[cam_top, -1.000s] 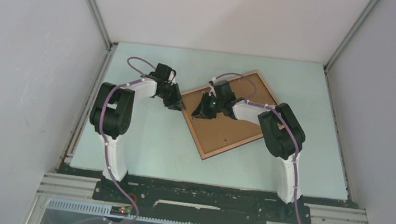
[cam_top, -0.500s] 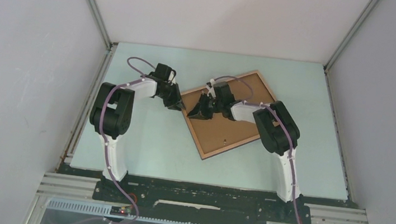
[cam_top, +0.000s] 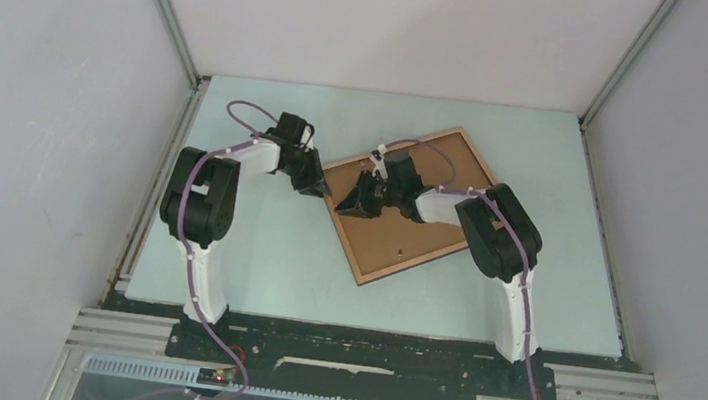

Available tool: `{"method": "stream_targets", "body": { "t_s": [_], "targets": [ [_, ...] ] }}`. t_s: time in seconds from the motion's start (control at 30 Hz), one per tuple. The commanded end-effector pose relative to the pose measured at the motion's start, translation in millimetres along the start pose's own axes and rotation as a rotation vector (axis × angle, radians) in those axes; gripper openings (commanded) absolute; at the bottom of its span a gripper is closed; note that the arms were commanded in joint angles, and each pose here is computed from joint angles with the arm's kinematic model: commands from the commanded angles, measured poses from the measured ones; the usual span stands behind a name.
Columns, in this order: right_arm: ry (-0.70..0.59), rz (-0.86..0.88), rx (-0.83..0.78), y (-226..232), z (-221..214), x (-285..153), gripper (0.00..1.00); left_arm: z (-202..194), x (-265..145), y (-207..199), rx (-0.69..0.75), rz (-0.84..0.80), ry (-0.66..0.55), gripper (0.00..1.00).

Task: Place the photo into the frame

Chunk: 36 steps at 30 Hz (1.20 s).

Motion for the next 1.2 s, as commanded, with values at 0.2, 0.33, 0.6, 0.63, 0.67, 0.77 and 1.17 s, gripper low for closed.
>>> {"method": "stream_targets", "body": {
  "t_s": [0.2,0.33,0.6,0.63,0.67,0.77,1.17],
  "targets": [
    [-0.125,-0.134,-0.324,65.4,17.3,-77.8,0.46,18.4,-28.0,-19.8,0.158,0.002,-0.132,0.25],
    [-0.116,-0.136,-0.325,61.6,26.1,-82.5,0.51,18.0,-28.0,-18.9,0.151,-0.002,-0.136,0.24],
    [-0.09,-0.007,-0.211,52.9,55.3,-33.1,0.32,16.6,-19.7,-15.9,0.134,-0.006,-0.107,0.16],
    [-0.083,-0.009,-0.211,50.9,55.8,-27.6,0.3,16.8,-20.0,-16.0,0.135,-0.007,-0.107,0.15],
    [-0.083,-0.016,-0.214,48.3,56.0,-23.8,0.3,17.1,-20.5,-16.4,0.134,-0.011,-0.106,0.14],
    [-0.067,-0.036,-0.221,40.0,54.4,-12.4,0.27,18.6,-21.0,-17.1,0.131,-0.022,-0.103,0.09],
    [0.022,-0.041,-0.17,18.9,38.0,14.6,0.2,19.9,-18.3,-16.2,0.094,-0.036,-0.085,0.02]
  ]
}}
Point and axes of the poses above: each gripper's point midway between its finger pads, its own x axis out along the fingers, its own y axis along the line the jaws close on, z = x × y, the point moved 9 cm from there along -x, back along the fingers, and after that the axes turned 4 degrees about -x, right-handed, at the moved point
